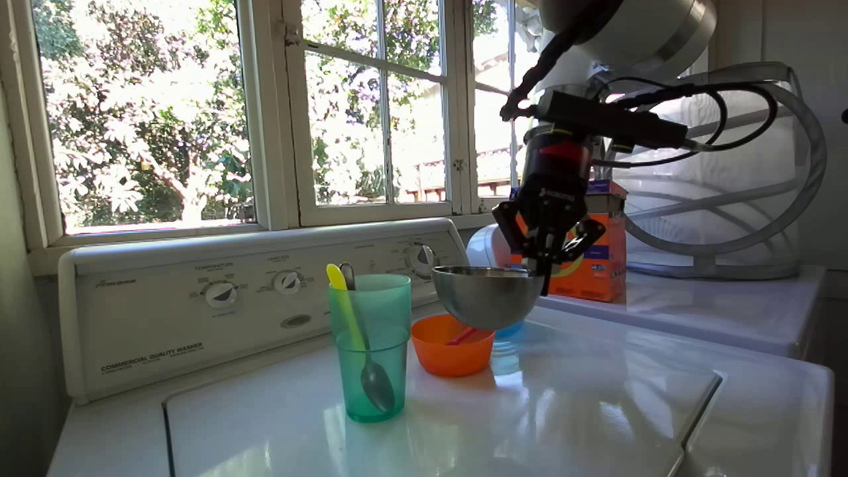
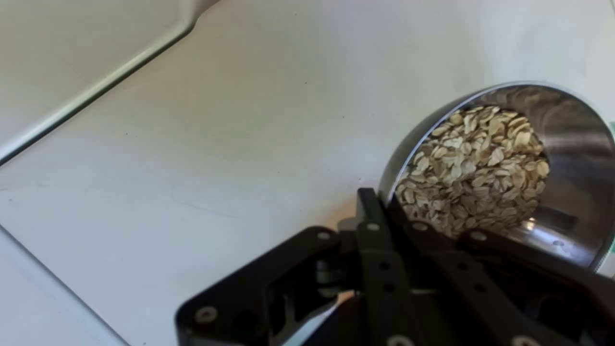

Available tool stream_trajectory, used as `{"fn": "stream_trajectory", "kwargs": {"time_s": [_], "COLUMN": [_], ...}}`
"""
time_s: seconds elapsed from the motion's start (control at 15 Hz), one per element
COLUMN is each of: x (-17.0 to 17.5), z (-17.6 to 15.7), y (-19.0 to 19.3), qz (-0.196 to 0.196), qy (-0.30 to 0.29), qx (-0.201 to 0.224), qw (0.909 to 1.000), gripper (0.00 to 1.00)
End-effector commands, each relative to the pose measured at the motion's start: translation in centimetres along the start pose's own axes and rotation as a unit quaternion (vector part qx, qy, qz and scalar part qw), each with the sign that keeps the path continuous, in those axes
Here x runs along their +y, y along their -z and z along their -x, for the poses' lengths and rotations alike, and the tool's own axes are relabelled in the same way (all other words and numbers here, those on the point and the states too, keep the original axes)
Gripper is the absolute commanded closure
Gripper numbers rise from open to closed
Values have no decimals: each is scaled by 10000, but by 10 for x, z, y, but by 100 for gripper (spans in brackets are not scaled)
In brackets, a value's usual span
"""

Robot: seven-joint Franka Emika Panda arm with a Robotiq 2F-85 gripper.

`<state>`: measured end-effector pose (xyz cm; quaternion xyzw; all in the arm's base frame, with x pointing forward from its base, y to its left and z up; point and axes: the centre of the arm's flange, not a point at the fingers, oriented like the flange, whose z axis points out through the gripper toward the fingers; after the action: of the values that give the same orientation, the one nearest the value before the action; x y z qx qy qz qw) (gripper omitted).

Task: Pour the contents in the silver bowl into the blue bowl.

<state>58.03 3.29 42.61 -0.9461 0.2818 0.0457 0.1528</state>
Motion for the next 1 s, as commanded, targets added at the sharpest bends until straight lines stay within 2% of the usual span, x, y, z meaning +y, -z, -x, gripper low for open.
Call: {"fn": "stream_trajectory", "kwargs": {"time_s": [0.0, 0.13, 0.4, 0.73, 0.93], "x": [0, -2, 30, 75, 82], "z": [1, 3, -34, -77, -92], "y": [4, 8, 22, 37, 46], "qz": [-19, -37, -308, -587, -846], "qy": [6, 20, -935, -2141, -2562], "qx": [30, 56, 113, 185, 262], "qw": [10000, 10000, 9951, 9749, 9626], "gripper": [96, 99, 99, 99, 99]}}
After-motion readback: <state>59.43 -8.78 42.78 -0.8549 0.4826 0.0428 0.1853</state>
